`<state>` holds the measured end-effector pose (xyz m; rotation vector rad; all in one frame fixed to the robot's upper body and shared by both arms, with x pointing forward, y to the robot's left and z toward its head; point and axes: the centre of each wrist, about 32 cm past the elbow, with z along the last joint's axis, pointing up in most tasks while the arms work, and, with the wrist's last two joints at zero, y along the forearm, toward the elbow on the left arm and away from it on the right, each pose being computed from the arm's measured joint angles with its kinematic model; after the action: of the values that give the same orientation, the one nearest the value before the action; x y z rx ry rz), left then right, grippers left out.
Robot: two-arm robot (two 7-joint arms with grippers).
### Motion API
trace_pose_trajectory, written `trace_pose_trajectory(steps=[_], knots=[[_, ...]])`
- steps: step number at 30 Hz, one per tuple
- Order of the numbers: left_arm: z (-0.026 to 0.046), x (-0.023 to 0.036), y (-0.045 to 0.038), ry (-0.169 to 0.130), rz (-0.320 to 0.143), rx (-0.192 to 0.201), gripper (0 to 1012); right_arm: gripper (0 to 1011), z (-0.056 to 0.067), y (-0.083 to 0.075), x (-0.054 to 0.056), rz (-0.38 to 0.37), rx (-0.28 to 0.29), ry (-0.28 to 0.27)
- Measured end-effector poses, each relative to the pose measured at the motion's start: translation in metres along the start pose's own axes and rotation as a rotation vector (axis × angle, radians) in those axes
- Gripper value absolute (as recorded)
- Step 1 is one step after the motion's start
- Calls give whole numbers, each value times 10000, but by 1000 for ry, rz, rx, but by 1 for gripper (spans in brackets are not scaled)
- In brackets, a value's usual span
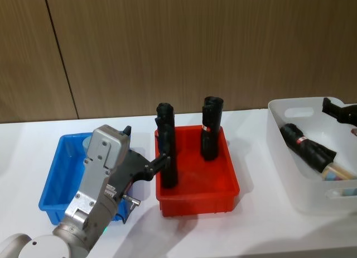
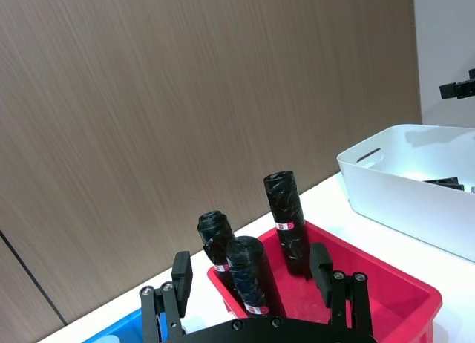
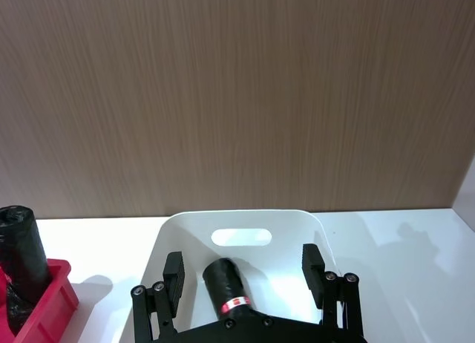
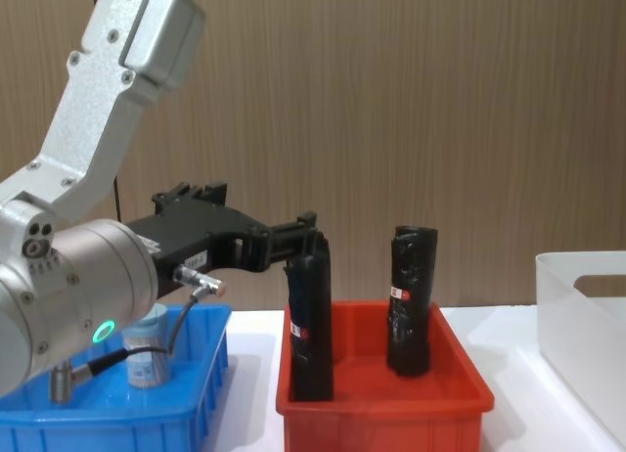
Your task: Pick the cotton swabs from the blue box and place them into the white box.
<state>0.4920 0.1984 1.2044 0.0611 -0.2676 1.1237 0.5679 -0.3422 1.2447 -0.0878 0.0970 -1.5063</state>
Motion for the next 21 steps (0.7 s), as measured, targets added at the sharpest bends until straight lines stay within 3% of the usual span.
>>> trace_pose_trajectory(steps=[21], knots=[[0,0,0,0,0,0,1004,1002,-3,-23,19,4,13,-4]])
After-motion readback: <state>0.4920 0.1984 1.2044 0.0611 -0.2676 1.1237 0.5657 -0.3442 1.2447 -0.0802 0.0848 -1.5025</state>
